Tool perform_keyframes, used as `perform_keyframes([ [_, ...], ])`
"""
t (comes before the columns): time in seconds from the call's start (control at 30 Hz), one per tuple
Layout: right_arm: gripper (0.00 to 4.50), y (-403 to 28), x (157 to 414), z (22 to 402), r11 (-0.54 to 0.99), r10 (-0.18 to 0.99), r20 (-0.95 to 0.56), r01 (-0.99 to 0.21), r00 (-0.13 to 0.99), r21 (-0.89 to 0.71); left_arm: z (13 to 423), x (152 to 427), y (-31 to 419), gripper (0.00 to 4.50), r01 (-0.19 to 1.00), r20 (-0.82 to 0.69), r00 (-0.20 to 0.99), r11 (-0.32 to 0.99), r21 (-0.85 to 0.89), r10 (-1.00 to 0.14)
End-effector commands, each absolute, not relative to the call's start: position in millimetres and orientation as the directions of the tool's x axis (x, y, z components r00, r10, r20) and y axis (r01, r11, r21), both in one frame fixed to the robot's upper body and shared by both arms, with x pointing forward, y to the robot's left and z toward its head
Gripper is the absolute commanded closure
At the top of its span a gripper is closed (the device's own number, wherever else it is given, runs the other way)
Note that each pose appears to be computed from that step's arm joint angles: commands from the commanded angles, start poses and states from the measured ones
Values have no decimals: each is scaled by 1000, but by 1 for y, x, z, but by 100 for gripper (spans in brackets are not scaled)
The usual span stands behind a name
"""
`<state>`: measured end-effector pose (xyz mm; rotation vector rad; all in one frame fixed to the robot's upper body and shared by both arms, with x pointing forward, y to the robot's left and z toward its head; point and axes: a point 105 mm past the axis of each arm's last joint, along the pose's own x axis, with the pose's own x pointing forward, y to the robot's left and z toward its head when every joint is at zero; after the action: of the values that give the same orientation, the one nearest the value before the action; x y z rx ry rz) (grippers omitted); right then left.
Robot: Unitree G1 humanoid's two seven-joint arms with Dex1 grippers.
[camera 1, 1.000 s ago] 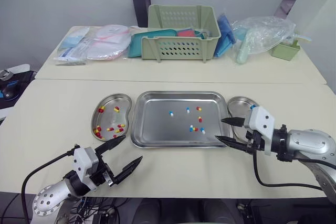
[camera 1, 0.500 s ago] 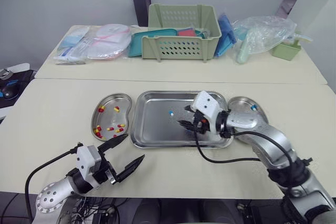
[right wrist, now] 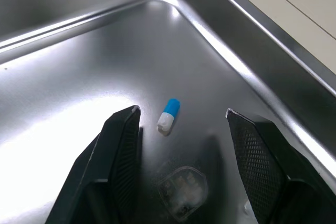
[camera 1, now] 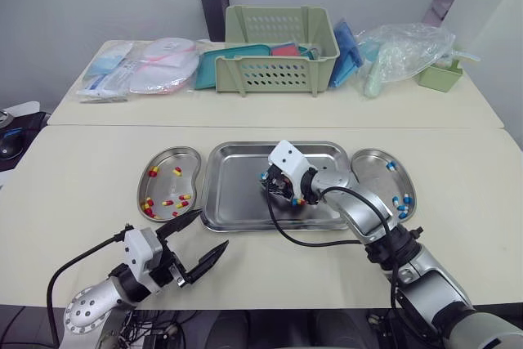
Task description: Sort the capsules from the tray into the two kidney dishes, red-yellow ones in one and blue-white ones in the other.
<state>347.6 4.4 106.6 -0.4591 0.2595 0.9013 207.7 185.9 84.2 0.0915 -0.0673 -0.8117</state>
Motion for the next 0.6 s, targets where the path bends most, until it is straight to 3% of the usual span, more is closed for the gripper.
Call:
perform_keyframes([
  [0.03,165,14,349,116,521,714,-366,-802,597,-292,87,207,184,0,719,43,684,683,128,-728],
  [0.27,165,21,349,106,525,714,-391,-814,581,-250,86,207,183,0,721,39,682,680,132,-731],
  [0.6,398,20,350,100,542,710,-411,-816,572,-199,87,208,182,0,719,37,684,681,140,-729],
])
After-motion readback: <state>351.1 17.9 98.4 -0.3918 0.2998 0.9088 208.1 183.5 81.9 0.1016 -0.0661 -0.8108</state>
